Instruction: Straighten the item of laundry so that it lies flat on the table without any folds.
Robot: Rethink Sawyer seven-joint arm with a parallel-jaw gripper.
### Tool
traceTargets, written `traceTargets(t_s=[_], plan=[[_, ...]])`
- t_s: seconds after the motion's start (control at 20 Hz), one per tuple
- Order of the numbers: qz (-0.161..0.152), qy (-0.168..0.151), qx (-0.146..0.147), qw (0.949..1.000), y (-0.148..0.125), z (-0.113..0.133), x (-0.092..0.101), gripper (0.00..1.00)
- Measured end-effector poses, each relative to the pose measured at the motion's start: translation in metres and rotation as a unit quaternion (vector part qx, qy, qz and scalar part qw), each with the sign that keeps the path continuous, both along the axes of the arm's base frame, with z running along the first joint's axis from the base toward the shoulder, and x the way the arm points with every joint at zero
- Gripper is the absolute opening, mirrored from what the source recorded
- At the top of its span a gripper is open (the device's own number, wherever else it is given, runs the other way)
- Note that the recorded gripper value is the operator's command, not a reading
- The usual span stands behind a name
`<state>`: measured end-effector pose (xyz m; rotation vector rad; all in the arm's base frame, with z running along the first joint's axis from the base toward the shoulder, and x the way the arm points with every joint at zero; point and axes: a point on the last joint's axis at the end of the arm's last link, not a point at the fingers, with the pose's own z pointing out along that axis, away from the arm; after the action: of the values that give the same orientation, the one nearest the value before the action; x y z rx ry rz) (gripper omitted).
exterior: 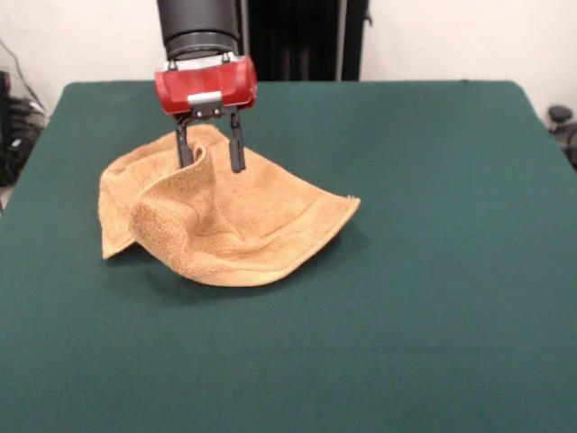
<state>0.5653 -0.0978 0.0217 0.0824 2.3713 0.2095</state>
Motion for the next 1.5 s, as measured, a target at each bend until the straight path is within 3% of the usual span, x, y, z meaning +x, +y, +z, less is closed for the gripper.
traceTargets(t_s=[0.35, 0.6, 0.85, 0.9, 1.05, 1.2, 1.5], plan=[[-0.004, 0.063, -0.032, 0.9975, -0.009, 0.005, -0.006, 1.0], [-0.02, 0.1, -0.047, 0.9936, -0.031, 0.009, -0.013, 1.0], [-0.045, 0.115, -0.037, 0.9916, -0.059, 0.008, -0.019, 1.0], [-0.062, 0.122, -0.026, 0.9902, -0.078, 0.009, -0.02, 1.0], [-0.078, 0.13, -0.017, 0.9883, -0.096, 0.009, -0.021, 1.0], [-0.109, 0.146, -0.004, 0.9832, -0.14, 0.007, -0.025, 1.0], [-0.127, 0.158, -0.002, 0.9793, -0.171, 0.003, -0.027, 1.0]])
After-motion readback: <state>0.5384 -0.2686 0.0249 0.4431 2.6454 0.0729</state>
